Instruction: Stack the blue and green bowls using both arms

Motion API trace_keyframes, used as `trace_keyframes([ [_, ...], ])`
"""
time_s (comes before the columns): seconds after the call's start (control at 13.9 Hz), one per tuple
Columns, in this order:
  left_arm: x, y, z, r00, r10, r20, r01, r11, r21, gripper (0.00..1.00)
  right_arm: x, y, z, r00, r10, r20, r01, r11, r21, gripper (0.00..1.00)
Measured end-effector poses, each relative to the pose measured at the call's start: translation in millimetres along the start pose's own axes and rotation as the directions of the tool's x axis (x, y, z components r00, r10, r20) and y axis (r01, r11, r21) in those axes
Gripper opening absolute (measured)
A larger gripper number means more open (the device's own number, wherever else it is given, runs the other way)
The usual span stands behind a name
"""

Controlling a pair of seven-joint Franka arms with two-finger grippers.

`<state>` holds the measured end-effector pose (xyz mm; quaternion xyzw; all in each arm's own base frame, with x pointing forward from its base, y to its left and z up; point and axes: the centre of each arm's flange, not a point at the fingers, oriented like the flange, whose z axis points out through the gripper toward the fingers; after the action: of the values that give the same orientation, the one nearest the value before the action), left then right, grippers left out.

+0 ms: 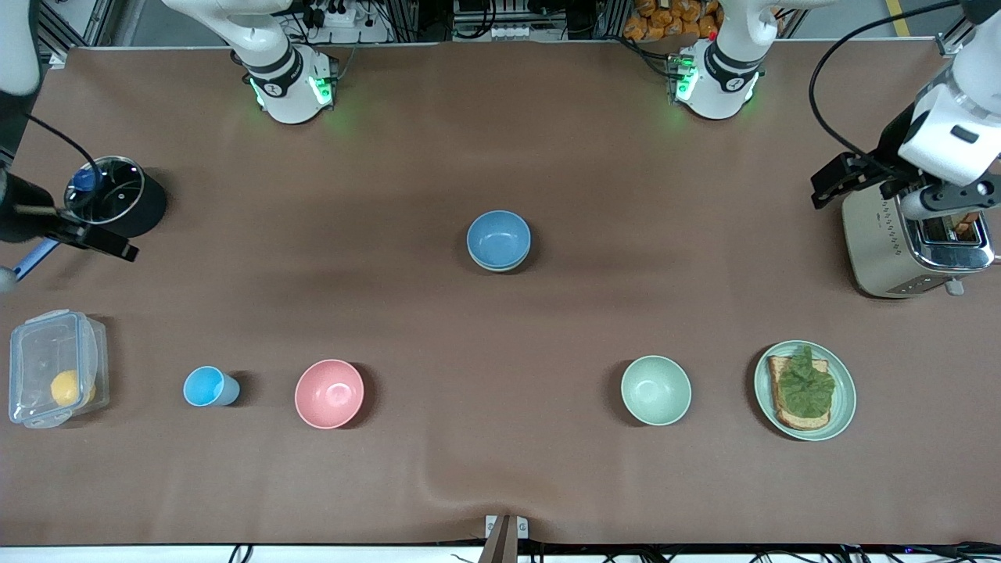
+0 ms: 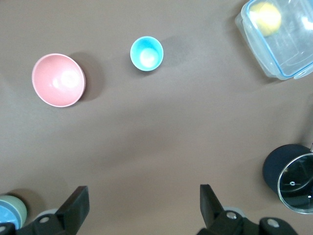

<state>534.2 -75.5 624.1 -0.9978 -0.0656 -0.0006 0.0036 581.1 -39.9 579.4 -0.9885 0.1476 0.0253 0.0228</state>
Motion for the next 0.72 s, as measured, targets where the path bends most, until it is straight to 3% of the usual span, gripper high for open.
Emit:
trace_keyframes([
  [0.43,1,-3,-23,0.992,0.120,0.032,-0.120,0.993,-0.007,1.00,-10,-3,-21,0.999,-0.012,-0.034,0.012,1.000,0.010,1.00],
  [0.72,3,-13,-26,0.991,0.128,0.033,-0.128,0.992,-0.008,1.00,-18,-1,-34,0.999,-0.014,-0.052,0.015,1.000,0.015,1.00],
])
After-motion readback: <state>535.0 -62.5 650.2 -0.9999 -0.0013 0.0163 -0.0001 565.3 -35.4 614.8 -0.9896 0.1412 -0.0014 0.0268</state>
